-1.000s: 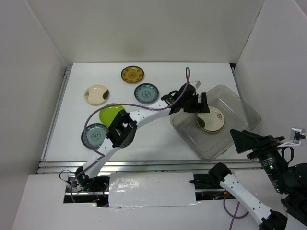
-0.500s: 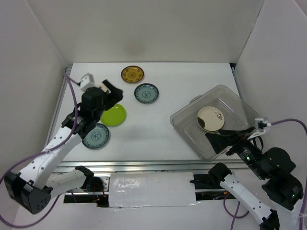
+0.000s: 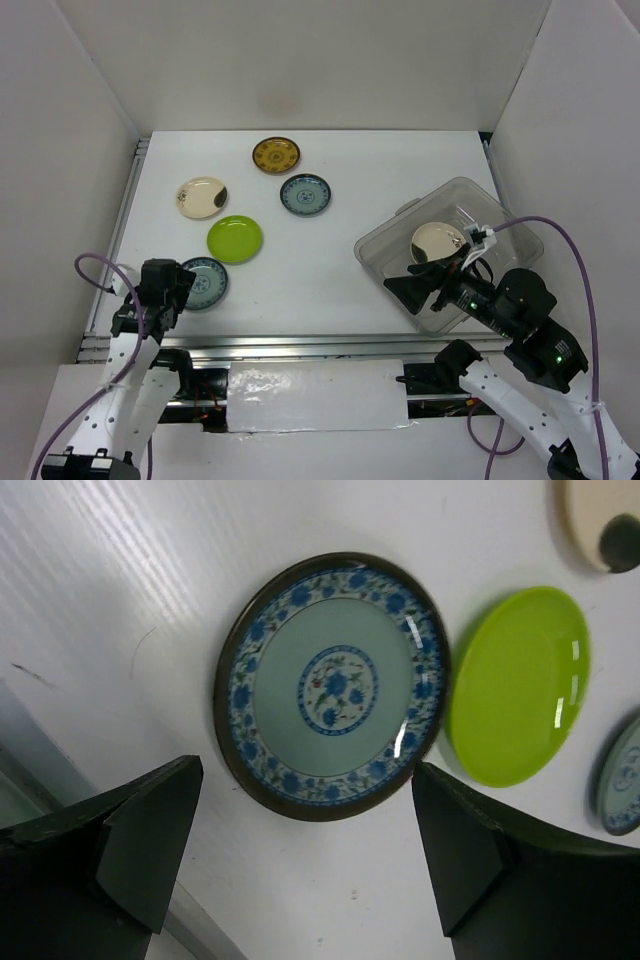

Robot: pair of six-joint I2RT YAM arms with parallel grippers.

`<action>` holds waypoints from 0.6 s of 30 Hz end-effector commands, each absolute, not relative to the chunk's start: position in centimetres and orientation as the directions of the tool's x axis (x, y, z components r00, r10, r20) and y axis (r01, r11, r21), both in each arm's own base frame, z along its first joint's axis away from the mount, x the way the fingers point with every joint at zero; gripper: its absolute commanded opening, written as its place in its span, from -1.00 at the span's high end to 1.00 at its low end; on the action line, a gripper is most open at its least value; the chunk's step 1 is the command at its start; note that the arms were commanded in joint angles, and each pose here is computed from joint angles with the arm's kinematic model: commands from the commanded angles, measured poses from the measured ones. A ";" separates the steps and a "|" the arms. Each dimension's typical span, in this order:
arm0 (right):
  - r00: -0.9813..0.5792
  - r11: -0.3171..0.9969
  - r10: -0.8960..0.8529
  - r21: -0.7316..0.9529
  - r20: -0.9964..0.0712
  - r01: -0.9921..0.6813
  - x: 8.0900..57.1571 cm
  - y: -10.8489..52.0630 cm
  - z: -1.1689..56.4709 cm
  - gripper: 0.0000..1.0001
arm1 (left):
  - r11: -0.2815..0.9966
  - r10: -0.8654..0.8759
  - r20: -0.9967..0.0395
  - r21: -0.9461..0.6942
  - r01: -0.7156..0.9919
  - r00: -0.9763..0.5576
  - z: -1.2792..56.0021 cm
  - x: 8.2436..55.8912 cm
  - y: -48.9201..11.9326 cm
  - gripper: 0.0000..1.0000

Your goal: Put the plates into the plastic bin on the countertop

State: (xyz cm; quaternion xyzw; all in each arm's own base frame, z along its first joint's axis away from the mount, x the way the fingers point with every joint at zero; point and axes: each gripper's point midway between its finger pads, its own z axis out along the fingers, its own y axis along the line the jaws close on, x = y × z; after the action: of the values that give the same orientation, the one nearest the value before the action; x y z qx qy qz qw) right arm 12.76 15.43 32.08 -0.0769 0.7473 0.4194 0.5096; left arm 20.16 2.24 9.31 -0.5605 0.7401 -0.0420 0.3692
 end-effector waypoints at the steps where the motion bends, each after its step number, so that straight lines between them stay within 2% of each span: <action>1: -0.408 0.606 0.326 0.520 -0.853 -0.602 12.3 15.5 33.8 -1.00 | 0.281 -0.907 -0.420 -0.533 -0.798 -0.038 7.8 20.3 1.6 -0.99; 6: -0.401 0.609 0.318 0.509 -0.859 -0.608 11.9 15.2 33.6 -1.00 | 0.292 -0.916 -0.397 -0.555 -0.779 -0.061 5.9 21.6 1.0 -0.98; 9: -0.396 0.618 0.311 0.500 -0.864 -0.607 11.6 14.8 33.7 -1.00 | 0.280 -0.916 -0.400 -0.567 -0.775 -0.038 5.5 22.5 1.5 -0.80; 13: -0.384 0.625 0.318 0.496 -0.867 -0.603 11.6 14.5 33.6 -1.00 | 0.271 -0.915 -0.401 -0.542 -0.795 -0.039 4.3 22.4 1.9 -0.67; 18: -0.391 0.628 0.311 0.496 -0.866 -0.600 11.7 14.6 33.5 -1.00 | 0.253 -0.919 -0.393 -0.523 -0.814 -0.033 3.1 21.5 2.2 -0.34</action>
State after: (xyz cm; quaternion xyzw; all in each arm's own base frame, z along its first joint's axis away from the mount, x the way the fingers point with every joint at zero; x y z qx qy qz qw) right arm 11.84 14.68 32.81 -0.0903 0.7285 0.4210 0.5327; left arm 21.07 2.01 2.97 -0.5988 0.7260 -0.0660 0.3316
